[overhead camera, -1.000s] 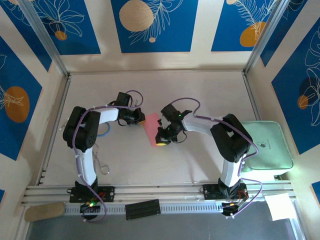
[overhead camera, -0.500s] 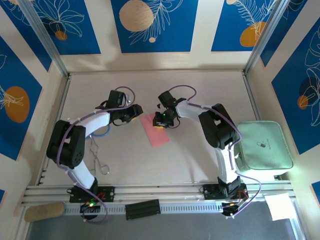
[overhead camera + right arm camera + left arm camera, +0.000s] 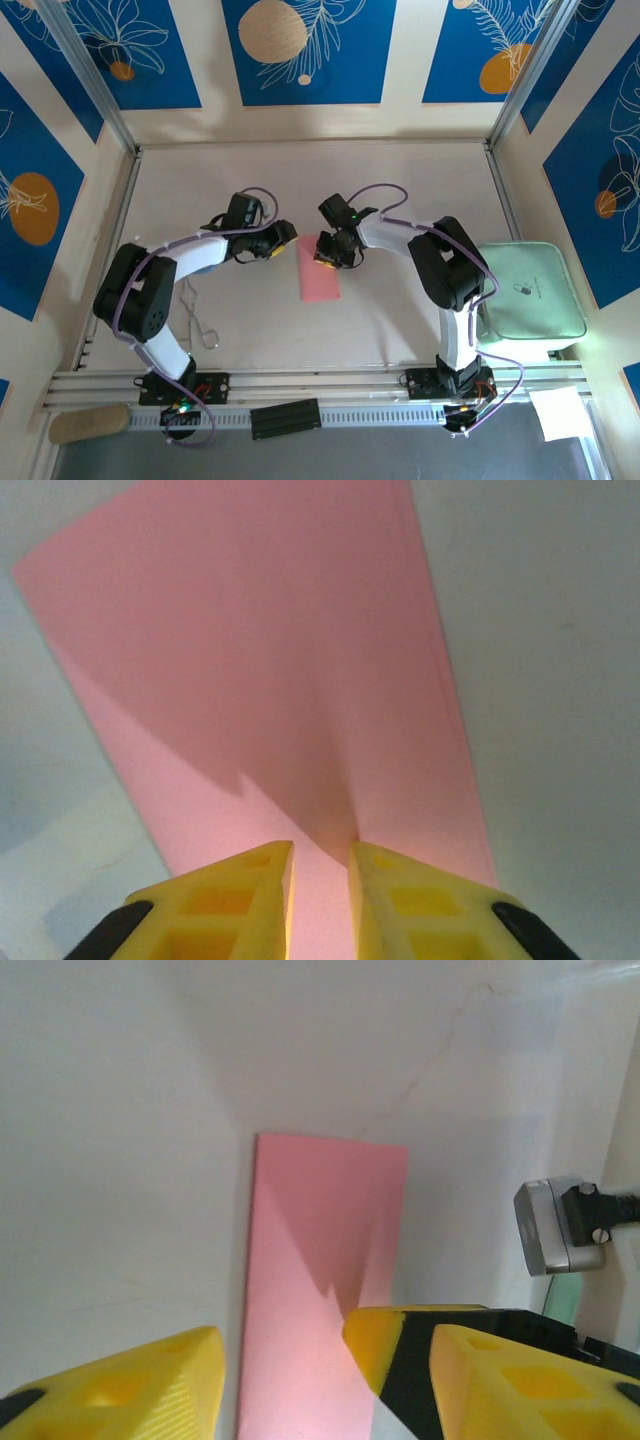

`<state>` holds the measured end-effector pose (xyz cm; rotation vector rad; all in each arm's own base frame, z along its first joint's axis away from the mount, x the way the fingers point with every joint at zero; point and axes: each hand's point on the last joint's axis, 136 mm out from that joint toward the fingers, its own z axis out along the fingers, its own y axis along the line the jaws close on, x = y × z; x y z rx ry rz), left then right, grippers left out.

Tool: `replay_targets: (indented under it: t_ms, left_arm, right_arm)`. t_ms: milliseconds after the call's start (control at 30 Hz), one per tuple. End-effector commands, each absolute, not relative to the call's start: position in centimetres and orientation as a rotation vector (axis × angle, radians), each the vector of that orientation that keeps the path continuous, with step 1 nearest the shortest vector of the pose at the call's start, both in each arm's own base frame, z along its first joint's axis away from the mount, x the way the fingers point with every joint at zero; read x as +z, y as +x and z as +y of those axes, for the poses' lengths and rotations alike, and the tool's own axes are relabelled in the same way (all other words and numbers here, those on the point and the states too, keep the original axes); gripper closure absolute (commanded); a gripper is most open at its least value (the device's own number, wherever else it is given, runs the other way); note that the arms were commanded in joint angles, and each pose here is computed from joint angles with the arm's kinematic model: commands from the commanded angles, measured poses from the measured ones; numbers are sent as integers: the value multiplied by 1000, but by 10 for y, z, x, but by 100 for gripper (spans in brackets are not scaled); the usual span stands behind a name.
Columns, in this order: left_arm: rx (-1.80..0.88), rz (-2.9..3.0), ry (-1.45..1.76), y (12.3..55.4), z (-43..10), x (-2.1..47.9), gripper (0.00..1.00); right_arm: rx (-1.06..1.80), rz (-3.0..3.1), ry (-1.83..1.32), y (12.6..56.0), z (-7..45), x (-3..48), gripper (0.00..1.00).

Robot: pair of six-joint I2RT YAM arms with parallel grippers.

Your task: Fold a paper plane with a square sheet of paper (pick it up from the middle)

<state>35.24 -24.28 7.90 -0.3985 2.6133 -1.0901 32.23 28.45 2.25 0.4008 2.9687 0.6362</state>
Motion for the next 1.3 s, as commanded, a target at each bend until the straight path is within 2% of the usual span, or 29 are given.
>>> replay_targets:
  t_ms: [0, 200, 400, 767, 1000, 1267]
  left_arm:
    - [-1161, 2613, -350, 355, -265, 83, 51]
    - [-1174, 2657, -303, 353, -288, 71, 65]
    - [-1117, 2709, -315, 355, -296, 52, 71]
    - [-935, 2774, -438, 352, -276, 9, 78]
    - [-903, 2802, -480, 345, -270, -2, 80]
    - [-868, 2818, -497, 342, -265, -6, 83]
  right_arm:
    - [801, 2884, 416, 330, 286, 60, 69]
    - [934, 2852, 399, 311, 261, 80, 52]
    - [996, 2914, 419, 274, 241, 70, 48]
    - [1071, 3017, 424, 233, 241, 50, 49]
    - [1075, 3071, 358, 221, 248, 41, 57]
    - [1037, 3096, 380, 221, 249, 32, 57]
